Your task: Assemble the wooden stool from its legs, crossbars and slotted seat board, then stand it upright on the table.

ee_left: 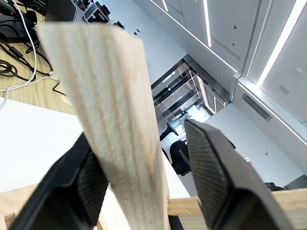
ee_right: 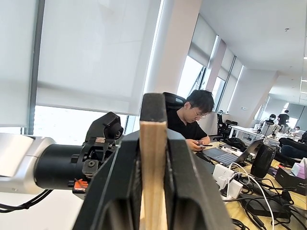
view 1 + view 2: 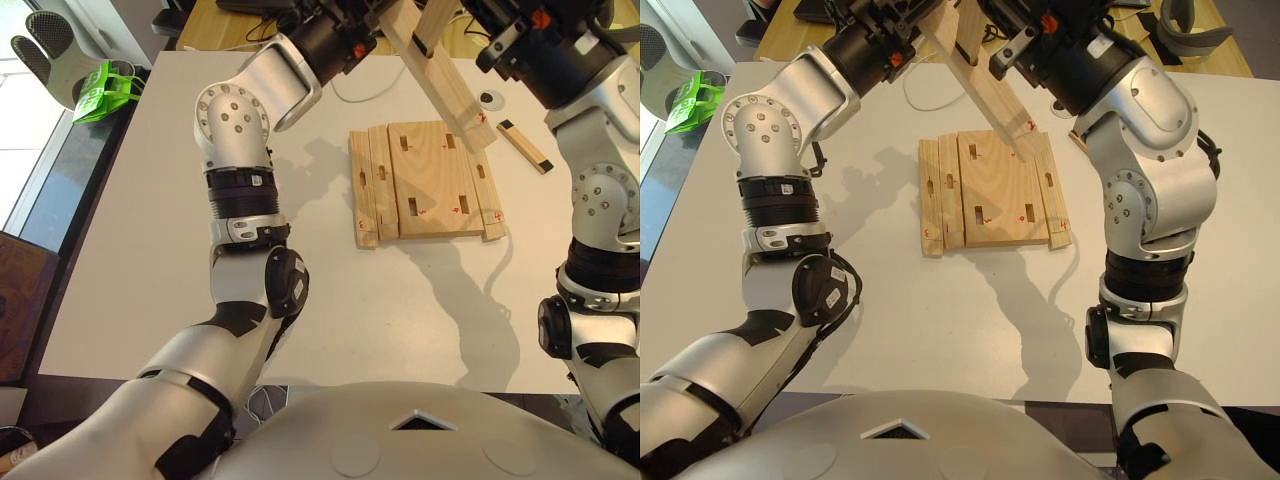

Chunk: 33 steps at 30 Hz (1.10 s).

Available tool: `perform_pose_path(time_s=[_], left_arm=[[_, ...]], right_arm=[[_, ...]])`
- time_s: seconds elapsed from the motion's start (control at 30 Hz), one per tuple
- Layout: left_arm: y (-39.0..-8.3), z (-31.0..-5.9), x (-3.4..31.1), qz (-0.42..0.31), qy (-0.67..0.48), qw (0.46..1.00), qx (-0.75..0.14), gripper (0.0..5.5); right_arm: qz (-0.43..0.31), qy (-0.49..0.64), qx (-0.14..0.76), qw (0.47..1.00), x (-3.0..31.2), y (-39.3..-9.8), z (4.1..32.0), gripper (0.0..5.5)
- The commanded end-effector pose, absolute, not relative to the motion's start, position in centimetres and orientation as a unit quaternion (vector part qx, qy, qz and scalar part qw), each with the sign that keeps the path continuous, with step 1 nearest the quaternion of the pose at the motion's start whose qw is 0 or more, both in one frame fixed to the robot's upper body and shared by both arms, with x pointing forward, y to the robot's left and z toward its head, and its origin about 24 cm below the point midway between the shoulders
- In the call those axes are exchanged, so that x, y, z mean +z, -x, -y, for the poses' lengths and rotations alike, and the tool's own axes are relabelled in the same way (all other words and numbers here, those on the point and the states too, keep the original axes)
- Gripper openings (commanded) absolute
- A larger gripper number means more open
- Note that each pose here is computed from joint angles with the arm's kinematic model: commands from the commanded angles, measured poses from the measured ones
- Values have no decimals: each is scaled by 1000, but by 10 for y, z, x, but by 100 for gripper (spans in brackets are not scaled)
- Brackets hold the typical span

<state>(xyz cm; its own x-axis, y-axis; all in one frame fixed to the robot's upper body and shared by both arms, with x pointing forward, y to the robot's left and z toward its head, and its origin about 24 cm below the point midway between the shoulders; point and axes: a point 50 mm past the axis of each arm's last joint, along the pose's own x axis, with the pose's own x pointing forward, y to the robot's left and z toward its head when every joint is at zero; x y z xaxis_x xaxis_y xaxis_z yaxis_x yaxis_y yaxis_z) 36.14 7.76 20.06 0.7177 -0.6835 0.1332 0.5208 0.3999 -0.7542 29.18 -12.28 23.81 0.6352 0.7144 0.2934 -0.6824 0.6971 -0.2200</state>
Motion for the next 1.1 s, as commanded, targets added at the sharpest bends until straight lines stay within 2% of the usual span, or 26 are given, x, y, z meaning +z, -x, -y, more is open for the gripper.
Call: perform_pose_path(time_s=[0.03, 0.2, 0.27, 0.3, 0.43, 0.6, 0.7, 0.87, 1.0, 1.07, 1.1], left_arm=[[-357, -68, 220, -73, 419, 818, -388, 193], [-356, -66, 229, -68, 439, 809, -386, 125], [-353, -63, 232, -67, 443, 804, -390, 113], [-352, -62, 234, -67, 445, 803, -391, 113], [-350, -60, 237, -67, 450, 799, -392, 107], [-348, -59, 238, -66, 449, 803, -387, 105], [-353, -66, 236, -57, 438, 822, -360, 102], [-370, -96, 236, -14, 381, 889, -255, 102], [-376, -119, 241, 27, 338, 922, -186, 102], [-375, -124, 244, 42, 304, 938, -161, 102], [-372, -125, 245, 47, 289, 944, -152, 102]], right_arm=[[155, 50, 399, 902, 231, -293, 117, 37], [147, 55, 395, 905, 226, -292, 118, 37], [142, 59, 393, 906, 223, -293, 118, 37], [138, 62, 395, 906, 221, -293, 118, 76], [122, 72, 390, 910, 215, -296, 121, 150], [116, 91, 376, 915, 211, -298, 128, 221], [109, 114, 364, 918, 209, -297, 138, 274], [50, 165, 375, 911, 192, -284, 161, 351], [-56, 186, 415, 889, 167, -256, 186, 415], [-95, 189, 422, 882, 160, -246, 200, 421], [-112, 190, 423, 879, 158, -244, 206, 407]])
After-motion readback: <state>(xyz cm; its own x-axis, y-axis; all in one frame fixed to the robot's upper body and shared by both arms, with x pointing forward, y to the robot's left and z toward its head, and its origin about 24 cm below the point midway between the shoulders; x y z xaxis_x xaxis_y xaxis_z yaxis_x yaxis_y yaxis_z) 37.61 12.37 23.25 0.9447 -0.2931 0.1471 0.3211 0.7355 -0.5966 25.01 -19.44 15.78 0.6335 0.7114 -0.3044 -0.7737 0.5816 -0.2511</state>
